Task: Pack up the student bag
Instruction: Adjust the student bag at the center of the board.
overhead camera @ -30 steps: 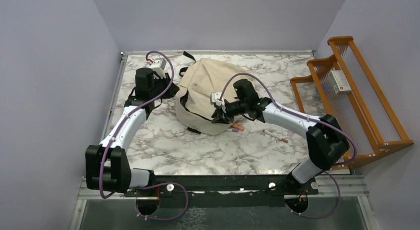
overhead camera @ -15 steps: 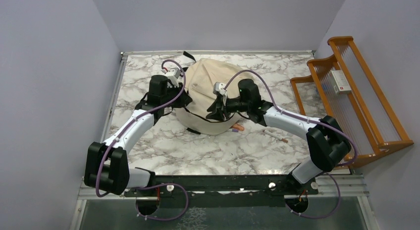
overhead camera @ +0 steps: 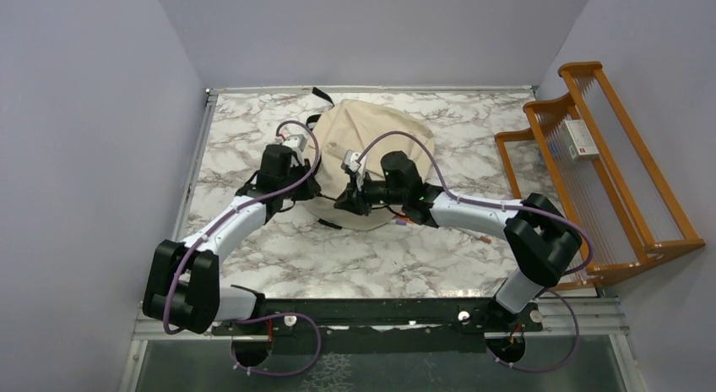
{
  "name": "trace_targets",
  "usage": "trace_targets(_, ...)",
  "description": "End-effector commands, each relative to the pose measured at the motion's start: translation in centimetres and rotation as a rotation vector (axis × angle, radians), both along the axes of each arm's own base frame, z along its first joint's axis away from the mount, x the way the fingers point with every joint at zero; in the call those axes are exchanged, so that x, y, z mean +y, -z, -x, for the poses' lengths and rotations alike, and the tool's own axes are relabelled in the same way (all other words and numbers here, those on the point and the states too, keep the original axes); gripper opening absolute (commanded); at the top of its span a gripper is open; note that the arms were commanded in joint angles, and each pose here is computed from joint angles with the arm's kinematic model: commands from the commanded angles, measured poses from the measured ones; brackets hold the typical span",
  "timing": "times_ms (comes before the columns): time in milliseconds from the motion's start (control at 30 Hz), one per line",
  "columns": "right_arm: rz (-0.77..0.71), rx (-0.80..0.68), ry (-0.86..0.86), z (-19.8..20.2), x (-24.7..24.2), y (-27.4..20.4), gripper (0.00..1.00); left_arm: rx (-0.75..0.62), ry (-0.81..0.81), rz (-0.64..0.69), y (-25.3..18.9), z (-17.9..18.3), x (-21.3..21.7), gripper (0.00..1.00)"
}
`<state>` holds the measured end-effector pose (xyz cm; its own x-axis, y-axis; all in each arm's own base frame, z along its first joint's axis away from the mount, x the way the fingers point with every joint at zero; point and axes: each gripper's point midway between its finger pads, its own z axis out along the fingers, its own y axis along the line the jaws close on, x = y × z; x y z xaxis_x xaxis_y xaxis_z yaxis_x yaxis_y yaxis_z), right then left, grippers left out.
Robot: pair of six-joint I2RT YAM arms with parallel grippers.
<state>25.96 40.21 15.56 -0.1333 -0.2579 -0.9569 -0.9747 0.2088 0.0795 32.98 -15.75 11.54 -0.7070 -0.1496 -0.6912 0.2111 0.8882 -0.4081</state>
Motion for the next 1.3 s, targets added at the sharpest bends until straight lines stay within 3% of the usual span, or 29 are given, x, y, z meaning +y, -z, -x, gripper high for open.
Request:
trace_targets(0, 0.078, -0.022, 0.081, -0.3, -0.7, 3.0, 0.18, 0.080, -0.113, -0.087, 3.3, 1.9, 2.5, 0.23)
trace_targets(267, 0.131, 0.026, 0.037, 2.3, -1.3, 6.5, 0.18, 0.156, -0.277, -0.102, 6.0, 4.4, 4.8, 0.23)
trace_targets(467, 0.154, 0.054, 0.064, 2.6, -2.1, 8.4, 0.18, 0.168, -0.285, -0.078, 6.9, 4.9, 4.7, 0.23)
trace_targets(633, 0.165, 0.051, 0.082, 2.6, -2.5, 9.2, 0.18, 0.109, -0.265, -0.041, 4.8, 3.6, 3.9, 0.23)
trace_targets(867, 0.167, 0.060, 0.085, 2.5, -2.4, 10.2, 0.18, -0.059, -0.229, 0.080, -1.4, 1.8, 2.4, 0.23)
trace_targets(1267, 0.170, 0.079, 0.088, 2.7, -2.4, 11.1, 0.18, -0.030, -0.175, 0.191, -2.5, 0.3, -0.4, 0.23)
